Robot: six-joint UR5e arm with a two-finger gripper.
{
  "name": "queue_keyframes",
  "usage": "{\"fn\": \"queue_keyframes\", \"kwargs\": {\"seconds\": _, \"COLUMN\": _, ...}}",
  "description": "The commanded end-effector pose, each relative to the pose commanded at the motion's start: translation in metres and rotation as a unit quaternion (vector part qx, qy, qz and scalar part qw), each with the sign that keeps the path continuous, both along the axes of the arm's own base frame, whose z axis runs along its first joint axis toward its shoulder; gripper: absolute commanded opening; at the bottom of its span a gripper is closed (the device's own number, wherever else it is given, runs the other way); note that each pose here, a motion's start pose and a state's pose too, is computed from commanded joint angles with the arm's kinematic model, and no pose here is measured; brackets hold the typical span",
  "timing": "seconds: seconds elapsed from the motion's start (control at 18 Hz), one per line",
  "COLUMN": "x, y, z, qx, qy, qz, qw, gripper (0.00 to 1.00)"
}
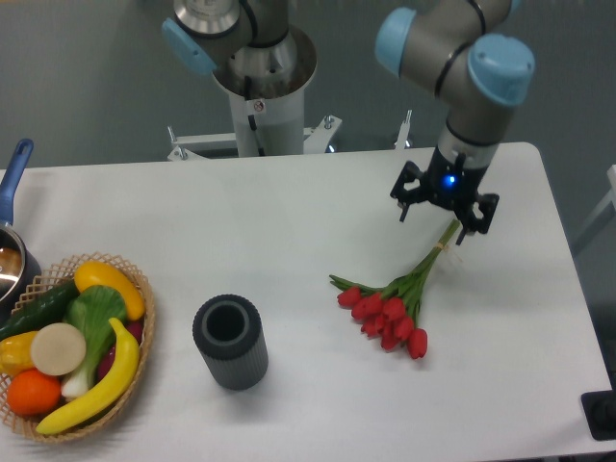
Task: Pick up the flowers from the table
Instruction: 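Move the open gripper down toward the tulip stems, then lower the gripper onto the stems and close it around them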
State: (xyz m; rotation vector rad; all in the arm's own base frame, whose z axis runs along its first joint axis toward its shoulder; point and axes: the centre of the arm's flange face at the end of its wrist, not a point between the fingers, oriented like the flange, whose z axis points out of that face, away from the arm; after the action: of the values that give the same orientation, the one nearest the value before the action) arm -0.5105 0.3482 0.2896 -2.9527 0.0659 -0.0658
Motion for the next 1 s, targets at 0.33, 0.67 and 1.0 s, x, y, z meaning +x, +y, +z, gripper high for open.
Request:
{"fn": "queue_keyframes", "kwargs": {"seconds": 0.33, "x": -0.007, "y": 0.007, "z": -0.031, "qx": -0.024, "qy": -0.01, "qz": -0.024, "qw": 0.9994, "gripper": 1.0}}
{"fn": "queue_keyframes", "kwargs": {"seconds": 0.67, "x": -0.006, "y": 0.012, "z": -0.059, "qx": -0.035, "qy": -0.026, "qz": -0.033, "qw": 0.9985, "gripper": 1.0}}
{"fn": "queue_keyframes", "kwargs": {"seconds": 1.0, "x": 0.01, "y": 0.019, "z": -0.083, "qx": -0.04, "qy": -0.033, "qz": -0.043, "qw": 0.9977, "gripper": 1.0}}
